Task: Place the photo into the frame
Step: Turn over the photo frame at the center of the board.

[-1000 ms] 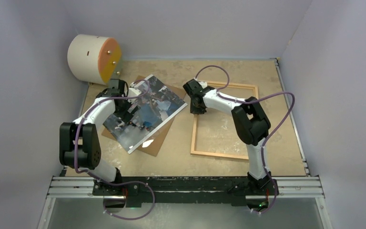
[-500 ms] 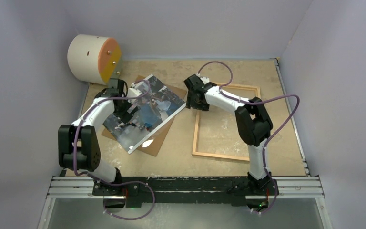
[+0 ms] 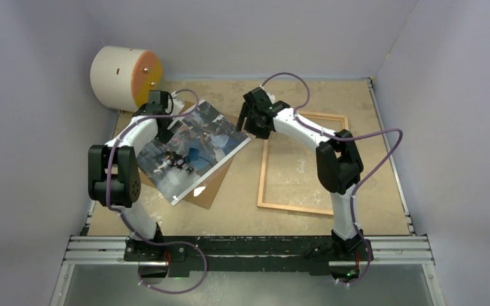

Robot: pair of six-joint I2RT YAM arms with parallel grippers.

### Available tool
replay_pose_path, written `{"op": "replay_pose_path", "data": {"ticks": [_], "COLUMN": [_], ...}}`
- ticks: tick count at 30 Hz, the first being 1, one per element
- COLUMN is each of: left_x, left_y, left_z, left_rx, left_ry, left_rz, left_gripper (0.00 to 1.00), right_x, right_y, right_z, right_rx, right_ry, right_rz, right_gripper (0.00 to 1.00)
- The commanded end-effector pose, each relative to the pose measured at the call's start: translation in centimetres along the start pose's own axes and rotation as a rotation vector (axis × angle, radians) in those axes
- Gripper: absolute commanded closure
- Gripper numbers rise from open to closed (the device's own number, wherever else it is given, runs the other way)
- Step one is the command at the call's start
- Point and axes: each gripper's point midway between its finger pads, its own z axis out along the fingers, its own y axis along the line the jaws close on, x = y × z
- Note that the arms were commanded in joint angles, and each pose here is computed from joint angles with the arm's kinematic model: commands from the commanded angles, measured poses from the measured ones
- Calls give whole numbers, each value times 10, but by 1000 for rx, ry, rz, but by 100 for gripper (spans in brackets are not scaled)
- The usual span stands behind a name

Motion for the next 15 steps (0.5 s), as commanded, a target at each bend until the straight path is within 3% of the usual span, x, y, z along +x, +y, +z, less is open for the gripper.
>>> {"op": "replay_pose_path", "data": {"ticks": [1,15], "left_x": [7,49], "left_y": [25,-19], "left_z": [10,47], "left_rx": [-175,-109], "left_ry": [29,124], "left_rz": [-51,-10], "left_gripper": [11,16], "right_x": [11,20], "right_y": [8,-37], "right_z": [15,54], "right_rx": [-21,113], "right_ry": [67,56], "right_rz": [84,230], "right_gripper": [23,22]}}
